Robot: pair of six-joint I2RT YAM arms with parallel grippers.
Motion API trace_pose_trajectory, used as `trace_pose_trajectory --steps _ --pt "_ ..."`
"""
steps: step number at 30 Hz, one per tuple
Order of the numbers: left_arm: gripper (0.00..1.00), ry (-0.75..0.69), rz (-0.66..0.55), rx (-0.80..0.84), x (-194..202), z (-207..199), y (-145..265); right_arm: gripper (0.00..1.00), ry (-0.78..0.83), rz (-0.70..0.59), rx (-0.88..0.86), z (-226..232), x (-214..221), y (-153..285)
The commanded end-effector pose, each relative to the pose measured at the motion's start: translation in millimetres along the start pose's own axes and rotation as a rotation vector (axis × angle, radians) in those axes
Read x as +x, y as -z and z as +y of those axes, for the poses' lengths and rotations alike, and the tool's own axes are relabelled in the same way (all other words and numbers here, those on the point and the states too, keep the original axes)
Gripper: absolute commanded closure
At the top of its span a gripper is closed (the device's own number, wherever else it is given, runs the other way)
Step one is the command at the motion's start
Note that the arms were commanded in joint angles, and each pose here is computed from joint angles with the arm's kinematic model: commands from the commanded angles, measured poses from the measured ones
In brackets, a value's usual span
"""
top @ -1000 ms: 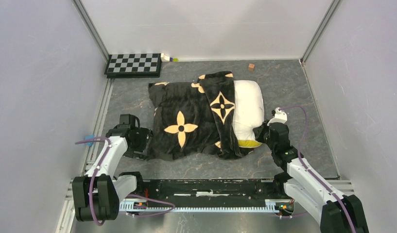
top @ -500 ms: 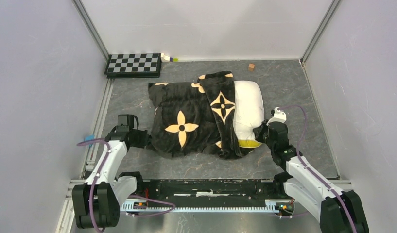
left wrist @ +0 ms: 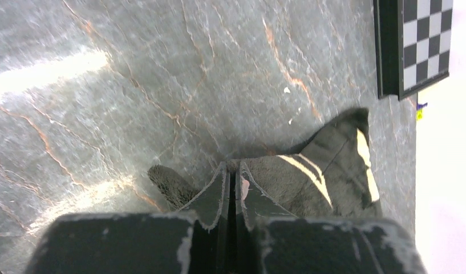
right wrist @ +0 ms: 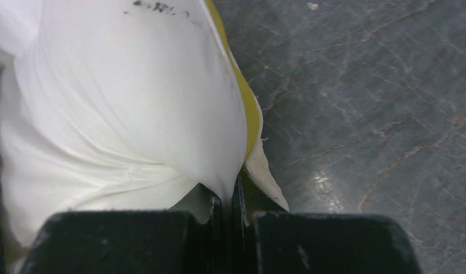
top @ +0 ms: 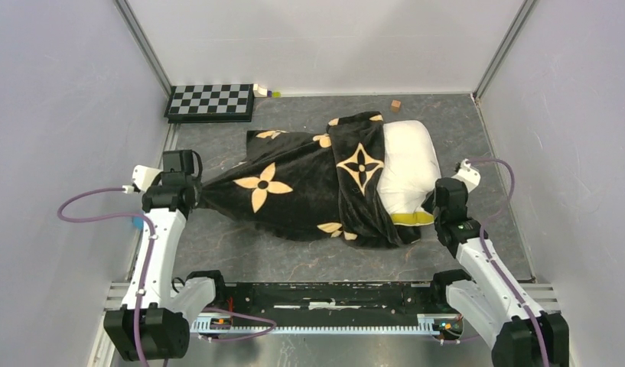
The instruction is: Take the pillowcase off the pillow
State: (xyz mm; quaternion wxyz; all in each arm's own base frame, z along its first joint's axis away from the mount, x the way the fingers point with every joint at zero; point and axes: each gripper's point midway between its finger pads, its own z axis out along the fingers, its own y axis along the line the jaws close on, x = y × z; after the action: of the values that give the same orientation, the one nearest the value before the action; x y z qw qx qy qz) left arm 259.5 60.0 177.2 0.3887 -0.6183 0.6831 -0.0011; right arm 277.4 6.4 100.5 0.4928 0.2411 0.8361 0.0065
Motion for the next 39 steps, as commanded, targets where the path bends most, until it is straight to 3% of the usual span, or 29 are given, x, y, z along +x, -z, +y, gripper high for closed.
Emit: trace_pose_trajectory --steps 1,7,18,22,24,25,27,29,32,39 --pt "0.98 -0.021 -0.222 -0.117 -56.6 6.2 2.5 1.00 -0.170 -0.159 0.204 -41.8 -56.1 2.5" --pt "0.98 0.022 -0.268 -0.178 -84.2 14.0 4.1 1.00 -0.296 -0.208 0.309 -81.8 -77.2 7.4" --pt "0.98 0.148 -0.432 -0.249 -121.3 46.5 27.3 1.00 -0.441 -0.232 0.363 -116.2 -76.4 12.7" --pt "0.96 0.149 -0.389 -0.214 -112.3 41.6 21.4 1.00 -0.466 -0.253 0.282 -105.0 -81.4 9.8" --pt "0.83 0.104 -0.303 -0.151 -96.8 27.8 10.7 1.00 -0.447 -0.226 0.206 -92.2 -78.5 3.2" --pt "0.69 0.092 -0.236 -0.084 -84.5 14.1 4.4 1.00 -0.434 -0.204 0.165 -84.8 -75.8 0.0" --pt "0.26 0.045 -0.109 0.037 -59.4 -7.8 -4.2 1.00 -0.412 -0.154 0.104 -74.2 -65.8 -7.6" --pt "0.09 0.027 -0.004 0.117 -37.8 -20.6 -7.0 1.00 -0.395 -0.108 0.062 -67.1 -56.2 -13.0" --pt "0.01 0.001 0.140 0.198 -7.5 -29.9 -6.2 1.00 -0.368 -0.044 0.040 -63.9 -40.2 -18.4" --pt "0.02 0.024 0.460 0.289 63.0 -23.2 6.4 1.00 -0.349 -0.017 0.014 -63.6 -20.3 -21.9"
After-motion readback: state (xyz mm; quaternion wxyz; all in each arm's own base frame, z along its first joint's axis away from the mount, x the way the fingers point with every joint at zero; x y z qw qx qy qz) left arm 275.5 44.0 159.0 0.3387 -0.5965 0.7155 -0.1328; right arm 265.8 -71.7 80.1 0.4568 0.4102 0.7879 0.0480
